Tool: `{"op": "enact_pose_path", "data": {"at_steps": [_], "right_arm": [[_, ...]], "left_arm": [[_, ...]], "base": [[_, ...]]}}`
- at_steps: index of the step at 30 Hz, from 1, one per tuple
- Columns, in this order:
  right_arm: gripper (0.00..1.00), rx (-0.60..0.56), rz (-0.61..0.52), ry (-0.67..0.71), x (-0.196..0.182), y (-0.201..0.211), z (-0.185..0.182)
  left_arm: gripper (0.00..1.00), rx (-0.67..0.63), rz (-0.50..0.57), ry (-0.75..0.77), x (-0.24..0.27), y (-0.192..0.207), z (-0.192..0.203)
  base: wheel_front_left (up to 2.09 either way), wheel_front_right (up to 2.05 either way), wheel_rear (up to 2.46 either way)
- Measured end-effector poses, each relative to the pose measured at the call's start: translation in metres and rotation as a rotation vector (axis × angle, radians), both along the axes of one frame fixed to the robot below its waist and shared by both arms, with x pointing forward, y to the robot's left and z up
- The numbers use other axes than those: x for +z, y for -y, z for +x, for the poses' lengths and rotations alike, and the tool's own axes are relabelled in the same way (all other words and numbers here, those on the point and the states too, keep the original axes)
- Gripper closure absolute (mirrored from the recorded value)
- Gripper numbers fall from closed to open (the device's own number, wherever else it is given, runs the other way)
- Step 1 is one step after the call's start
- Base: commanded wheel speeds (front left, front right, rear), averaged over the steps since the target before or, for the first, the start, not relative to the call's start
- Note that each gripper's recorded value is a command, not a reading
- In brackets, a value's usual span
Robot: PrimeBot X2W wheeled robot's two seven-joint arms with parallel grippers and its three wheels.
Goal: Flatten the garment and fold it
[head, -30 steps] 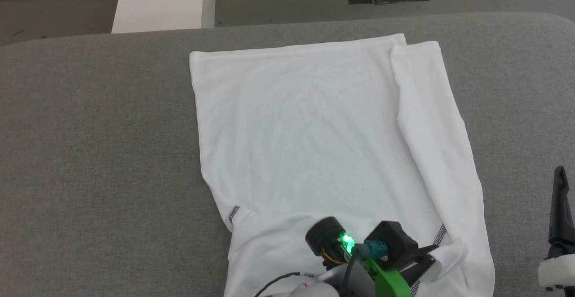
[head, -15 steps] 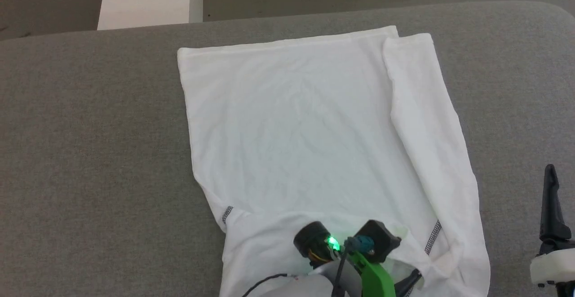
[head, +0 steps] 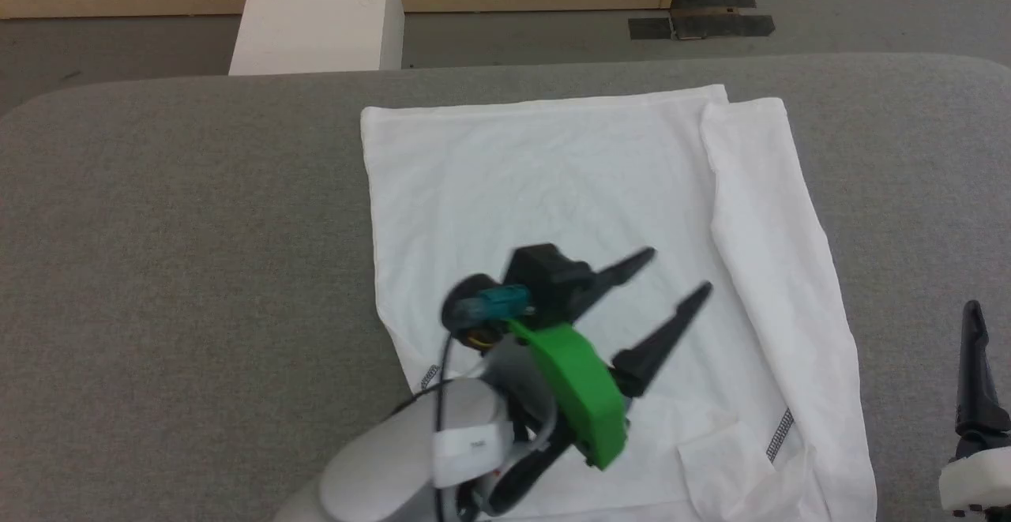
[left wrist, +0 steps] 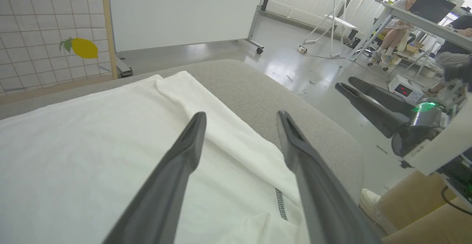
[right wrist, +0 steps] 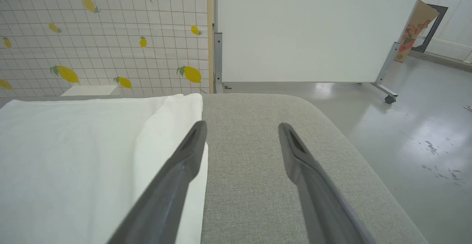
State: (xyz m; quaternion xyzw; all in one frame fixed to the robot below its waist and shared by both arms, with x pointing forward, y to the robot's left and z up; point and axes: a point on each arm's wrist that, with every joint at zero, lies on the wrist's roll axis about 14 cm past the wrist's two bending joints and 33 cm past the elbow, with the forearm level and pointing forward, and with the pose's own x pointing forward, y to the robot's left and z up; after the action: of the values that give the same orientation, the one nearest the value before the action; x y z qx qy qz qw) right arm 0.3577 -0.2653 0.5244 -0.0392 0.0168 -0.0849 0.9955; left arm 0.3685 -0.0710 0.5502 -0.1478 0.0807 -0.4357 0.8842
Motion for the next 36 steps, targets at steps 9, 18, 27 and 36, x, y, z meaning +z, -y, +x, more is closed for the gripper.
{"op": "enact_pose_path", "data": {"at_steps": [9, 18, 27, 36], "right_arm": [[0.00, 0.020, 0.003, 0.005, 0.003, -0.006, -0.002], [0.00, 0.035, 0.019, -0.017, -0.005, -0.011, -0.007], [0.00, 0.043, 0.047, -0.033, -0.013, -0.015, -0.012], [0.00, 0.062, 0.068, 0.008, 0.004, -0.021, 0.015]], "left_arm": [[0.00, 0.589, -0.151, 0.183, 0.047, -0.143, 0.032], [0.00, 1.052, 0.002, 0.277, 0.037, -0.267, 0.002], [0.00, 1.078, 0.182, 0.222, -0.009, -0.277, -0.031], [0.00, 1.054, 0.171, 0.201, -0.019, -0.269, -0.026]], "base": [[0.00, 0.00, 0.00], [0.00, 0.00, 0.00], [0.00, 0.00, 0.00], [0.00, 0.00, 0.00]]}}
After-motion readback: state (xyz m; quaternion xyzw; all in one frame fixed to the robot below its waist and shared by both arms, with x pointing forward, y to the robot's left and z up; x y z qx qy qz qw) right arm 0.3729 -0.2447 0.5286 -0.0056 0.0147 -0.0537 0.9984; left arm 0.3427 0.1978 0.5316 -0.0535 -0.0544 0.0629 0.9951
